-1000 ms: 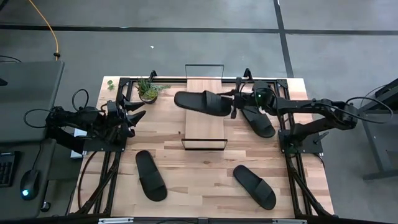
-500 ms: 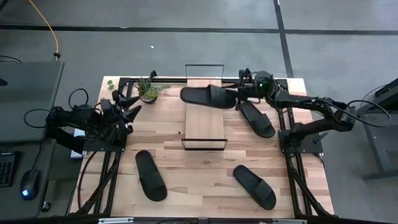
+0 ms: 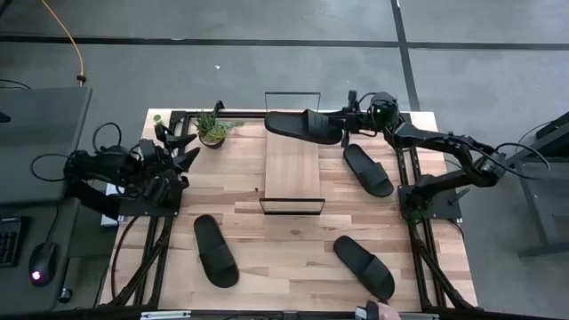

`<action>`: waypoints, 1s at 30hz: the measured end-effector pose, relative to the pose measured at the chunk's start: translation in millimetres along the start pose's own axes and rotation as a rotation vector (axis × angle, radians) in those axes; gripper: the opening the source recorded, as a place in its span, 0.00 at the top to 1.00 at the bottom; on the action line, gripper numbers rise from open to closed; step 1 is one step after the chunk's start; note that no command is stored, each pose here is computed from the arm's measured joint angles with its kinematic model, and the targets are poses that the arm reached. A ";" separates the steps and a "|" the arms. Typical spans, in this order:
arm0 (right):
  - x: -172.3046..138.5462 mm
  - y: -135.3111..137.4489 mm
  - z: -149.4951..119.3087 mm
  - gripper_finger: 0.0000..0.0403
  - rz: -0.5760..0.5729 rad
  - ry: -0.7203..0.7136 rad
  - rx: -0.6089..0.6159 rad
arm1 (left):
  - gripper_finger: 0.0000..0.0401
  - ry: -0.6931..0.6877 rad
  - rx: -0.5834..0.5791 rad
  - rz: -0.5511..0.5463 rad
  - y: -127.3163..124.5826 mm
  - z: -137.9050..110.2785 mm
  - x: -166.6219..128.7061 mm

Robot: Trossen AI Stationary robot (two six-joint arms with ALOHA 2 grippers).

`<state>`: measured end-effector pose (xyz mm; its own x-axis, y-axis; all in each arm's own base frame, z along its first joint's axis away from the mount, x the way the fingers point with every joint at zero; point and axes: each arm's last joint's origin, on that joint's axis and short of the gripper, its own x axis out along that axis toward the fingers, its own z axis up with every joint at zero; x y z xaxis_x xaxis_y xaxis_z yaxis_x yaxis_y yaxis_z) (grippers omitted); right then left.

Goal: Pick and place slides into the shelf
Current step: Put the bottom center black slide on the shelf

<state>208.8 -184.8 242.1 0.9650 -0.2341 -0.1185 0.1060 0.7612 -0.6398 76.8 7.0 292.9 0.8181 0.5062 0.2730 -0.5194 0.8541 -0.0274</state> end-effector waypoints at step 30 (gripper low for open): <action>73.1 -16.0 -60.7 1.00 0.079 0.056 0.095 | 0.54 0.155 0.031 0.008 -20.6 -22.0 21.4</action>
<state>263.1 -250.8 197.5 0.9565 -0.2029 -0.2095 0.0555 0.8318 -0.5523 110.4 2.8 278.2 0.8411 0.5271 0.1211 -0.5311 0.8473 0.0013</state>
